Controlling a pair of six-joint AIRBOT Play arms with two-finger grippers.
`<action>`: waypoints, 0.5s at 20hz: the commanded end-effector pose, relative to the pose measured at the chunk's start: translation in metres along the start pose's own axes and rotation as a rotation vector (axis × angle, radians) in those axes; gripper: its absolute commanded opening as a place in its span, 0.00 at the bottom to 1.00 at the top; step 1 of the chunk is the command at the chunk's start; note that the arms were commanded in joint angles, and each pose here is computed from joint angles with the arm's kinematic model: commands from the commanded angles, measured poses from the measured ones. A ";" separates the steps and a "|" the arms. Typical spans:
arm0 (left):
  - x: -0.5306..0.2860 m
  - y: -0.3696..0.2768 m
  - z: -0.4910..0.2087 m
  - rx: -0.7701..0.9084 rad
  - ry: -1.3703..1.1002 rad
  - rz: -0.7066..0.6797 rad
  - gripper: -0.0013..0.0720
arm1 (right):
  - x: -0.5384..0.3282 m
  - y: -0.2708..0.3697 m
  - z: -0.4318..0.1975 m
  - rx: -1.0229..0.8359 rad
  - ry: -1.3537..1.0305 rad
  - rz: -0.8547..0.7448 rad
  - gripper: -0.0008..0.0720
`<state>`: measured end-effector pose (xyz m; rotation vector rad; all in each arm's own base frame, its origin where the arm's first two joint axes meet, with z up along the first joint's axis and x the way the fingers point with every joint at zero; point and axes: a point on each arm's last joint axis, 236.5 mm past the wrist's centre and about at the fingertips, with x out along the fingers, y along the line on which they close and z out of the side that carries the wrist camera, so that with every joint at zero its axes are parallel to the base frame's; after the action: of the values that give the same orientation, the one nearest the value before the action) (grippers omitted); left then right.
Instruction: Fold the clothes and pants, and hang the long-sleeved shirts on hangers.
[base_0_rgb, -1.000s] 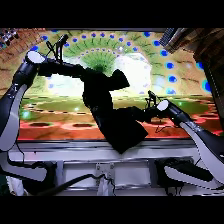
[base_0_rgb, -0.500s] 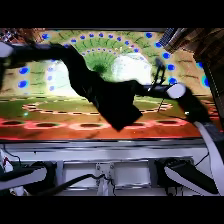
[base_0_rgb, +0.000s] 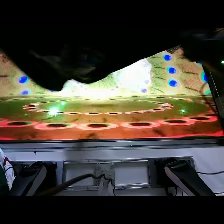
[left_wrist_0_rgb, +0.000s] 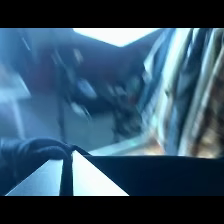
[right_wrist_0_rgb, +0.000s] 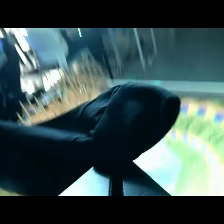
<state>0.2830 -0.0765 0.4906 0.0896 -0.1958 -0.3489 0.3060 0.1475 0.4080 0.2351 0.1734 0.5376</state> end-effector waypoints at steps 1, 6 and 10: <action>-0.063 -0.007 0.049 0.154 -0.118 0.097 0.02 | -0.050 0.027 0.030 -0.077 -0.045 0.016 0.06; -0.045 -0.013 0.002 0.186 0.057 0.025 0.02 | -0.037 -0.023 0.023 -0.148 0.015 -0.172 0.06; 0.013 -0.012 -0.104 0.082 0.385 -0.125 0.03 | 0.031 -0.082 -0.042 -0.151 0.279 -0.277 0.06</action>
<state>0.2767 -0.0771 0.4510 0.2503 -0.0460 -0.3506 0.3221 0.1135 0.3960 0.0582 0.2664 0.3821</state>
